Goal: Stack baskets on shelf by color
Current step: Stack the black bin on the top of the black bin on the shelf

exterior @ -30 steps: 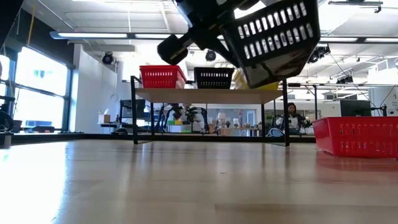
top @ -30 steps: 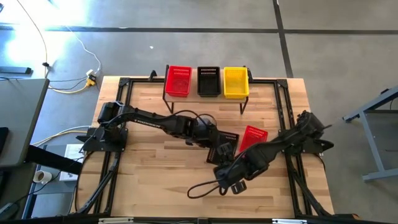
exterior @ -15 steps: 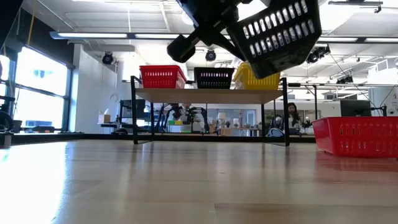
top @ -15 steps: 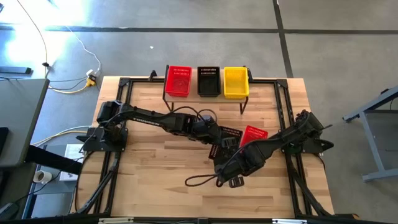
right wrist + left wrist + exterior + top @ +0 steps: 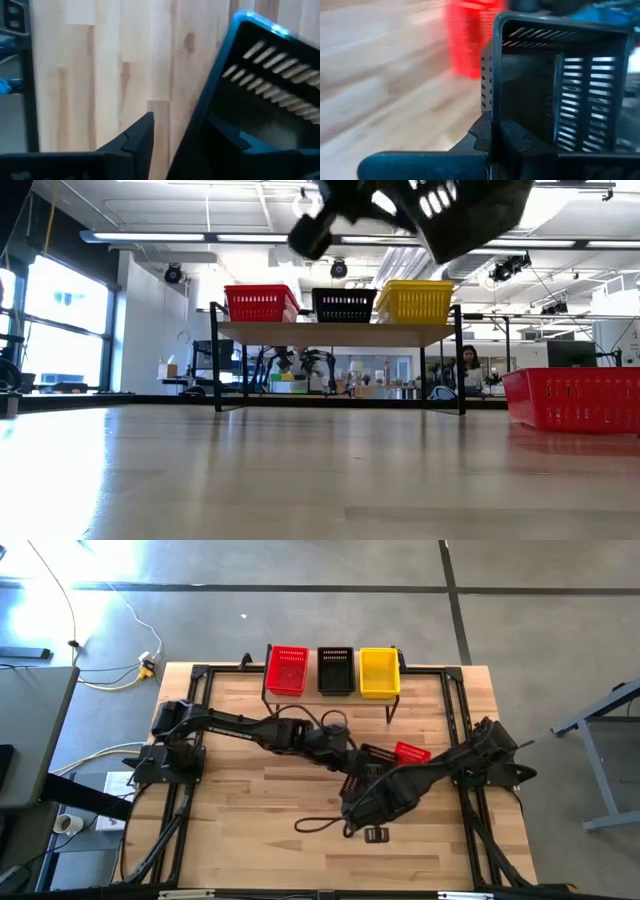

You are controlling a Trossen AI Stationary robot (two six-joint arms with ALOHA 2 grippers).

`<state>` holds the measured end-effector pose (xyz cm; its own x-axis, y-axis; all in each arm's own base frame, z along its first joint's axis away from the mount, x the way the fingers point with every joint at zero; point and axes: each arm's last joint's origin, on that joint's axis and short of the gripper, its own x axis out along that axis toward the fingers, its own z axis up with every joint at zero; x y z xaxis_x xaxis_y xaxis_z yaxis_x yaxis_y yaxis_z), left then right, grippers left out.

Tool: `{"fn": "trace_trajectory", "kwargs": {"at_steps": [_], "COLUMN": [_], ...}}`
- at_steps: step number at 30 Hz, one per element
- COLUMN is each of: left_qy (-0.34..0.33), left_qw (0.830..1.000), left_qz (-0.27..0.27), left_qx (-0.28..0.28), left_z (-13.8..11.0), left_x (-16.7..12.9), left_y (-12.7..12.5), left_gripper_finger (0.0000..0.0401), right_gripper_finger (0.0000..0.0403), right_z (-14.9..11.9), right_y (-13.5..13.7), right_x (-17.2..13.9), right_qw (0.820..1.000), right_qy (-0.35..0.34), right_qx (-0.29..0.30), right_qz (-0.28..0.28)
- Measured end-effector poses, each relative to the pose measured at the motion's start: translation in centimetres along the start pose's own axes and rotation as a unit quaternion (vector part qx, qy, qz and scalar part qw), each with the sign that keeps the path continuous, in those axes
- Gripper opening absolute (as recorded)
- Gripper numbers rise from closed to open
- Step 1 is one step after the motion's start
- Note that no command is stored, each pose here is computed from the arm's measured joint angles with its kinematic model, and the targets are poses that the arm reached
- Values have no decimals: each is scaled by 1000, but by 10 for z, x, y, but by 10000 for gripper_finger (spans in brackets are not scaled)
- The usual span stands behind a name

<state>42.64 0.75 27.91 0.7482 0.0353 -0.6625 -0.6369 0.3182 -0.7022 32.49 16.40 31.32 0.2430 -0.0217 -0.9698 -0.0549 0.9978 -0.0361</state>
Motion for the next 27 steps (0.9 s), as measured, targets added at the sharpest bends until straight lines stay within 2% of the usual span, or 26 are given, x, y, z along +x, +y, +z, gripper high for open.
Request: {"fn": "trace_trajectory", "kwargs": {"at_steps": [5,11,18,22,27], "left_qy": [3,14,7,11,13], "left_qw": [998,1000,999,999,999], "left_qz": [-56,-16,-2,-4,-3], "left_qx": [19,21,34,34,51], "left_z": [0,-2,-2,-2,-3], "left_x": [1,1,1,1,2], "left_y": [-10,-2,0,0,0], "left_gripper_finger": [1,1,1,7,40], "right_gripper_finger": [136,80,7,5,2], "right_z": [0,0,-1,-1,-1], "right_y": [1,0,0,1,1], "right_x": [1,1,1,1,1], "right_qw": [1000,1000,999,999,998], "right_qy": [1,6,11,10,9], "right_qx": [4,19,32,43,54], "right_qz": [-2,-3,0,2,2]}}
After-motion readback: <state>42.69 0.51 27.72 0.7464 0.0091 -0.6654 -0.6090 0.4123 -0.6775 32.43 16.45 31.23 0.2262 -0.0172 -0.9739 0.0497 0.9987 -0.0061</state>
